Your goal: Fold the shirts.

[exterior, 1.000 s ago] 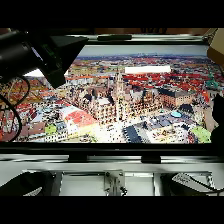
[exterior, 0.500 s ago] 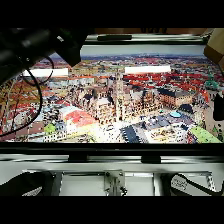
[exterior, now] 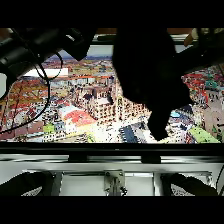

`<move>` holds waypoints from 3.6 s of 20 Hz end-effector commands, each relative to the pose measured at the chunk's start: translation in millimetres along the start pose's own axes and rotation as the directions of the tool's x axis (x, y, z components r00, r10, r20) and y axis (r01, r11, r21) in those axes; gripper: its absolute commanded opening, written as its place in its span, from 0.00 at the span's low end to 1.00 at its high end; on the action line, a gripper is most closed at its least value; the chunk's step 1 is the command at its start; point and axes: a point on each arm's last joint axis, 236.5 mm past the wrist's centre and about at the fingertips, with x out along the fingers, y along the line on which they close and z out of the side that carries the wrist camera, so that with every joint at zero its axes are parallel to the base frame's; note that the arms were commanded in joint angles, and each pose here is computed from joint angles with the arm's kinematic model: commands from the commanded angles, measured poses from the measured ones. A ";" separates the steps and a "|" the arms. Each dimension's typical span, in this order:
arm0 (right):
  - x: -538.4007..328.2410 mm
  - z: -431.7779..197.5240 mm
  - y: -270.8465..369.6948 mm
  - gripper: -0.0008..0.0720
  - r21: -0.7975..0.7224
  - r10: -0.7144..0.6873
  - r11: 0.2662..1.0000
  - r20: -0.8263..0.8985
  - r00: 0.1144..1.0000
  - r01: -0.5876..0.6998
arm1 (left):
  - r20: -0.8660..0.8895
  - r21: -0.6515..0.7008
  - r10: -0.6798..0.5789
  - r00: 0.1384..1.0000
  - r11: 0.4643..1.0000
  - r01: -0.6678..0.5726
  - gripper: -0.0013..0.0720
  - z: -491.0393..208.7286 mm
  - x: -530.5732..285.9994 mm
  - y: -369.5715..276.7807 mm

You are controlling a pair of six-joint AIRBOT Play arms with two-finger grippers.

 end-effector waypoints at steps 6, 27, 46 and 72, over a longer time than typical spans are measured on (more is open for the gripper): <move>13.6 -3.4 55.3 0.08 -0.249 0.030 0.968 -0.046 0.999 -0.041 | -0.041 -0.059 -0.044 0.998 0.997 0.041 0.84 -26.0 26.8 -17.8; 13.6 -4.6 58.5 0.08 -0.266 0.036 0.963 -0.050 0.998 -0.048 | 0.175 -0.258 -0.003 0.985 0.965 0.048 0.08 -13.2 75.3 -33.1; -36.0 52.2 82.4 0.62 -0.269 0.114 0.962 0.280 0.953 -0.036 | 0.216 -0.307 0.096 0.972 0.951 -0.025 0.08 9.9 51.0 20.8; -68.6 112.4 6.6 0.07 -0.052 -0.206 0.960 0.537 0.818 0.276 | 0.299 -0.289 0.092 0.950 0.957 -0.002 1.00 74.3 -17.6 22.6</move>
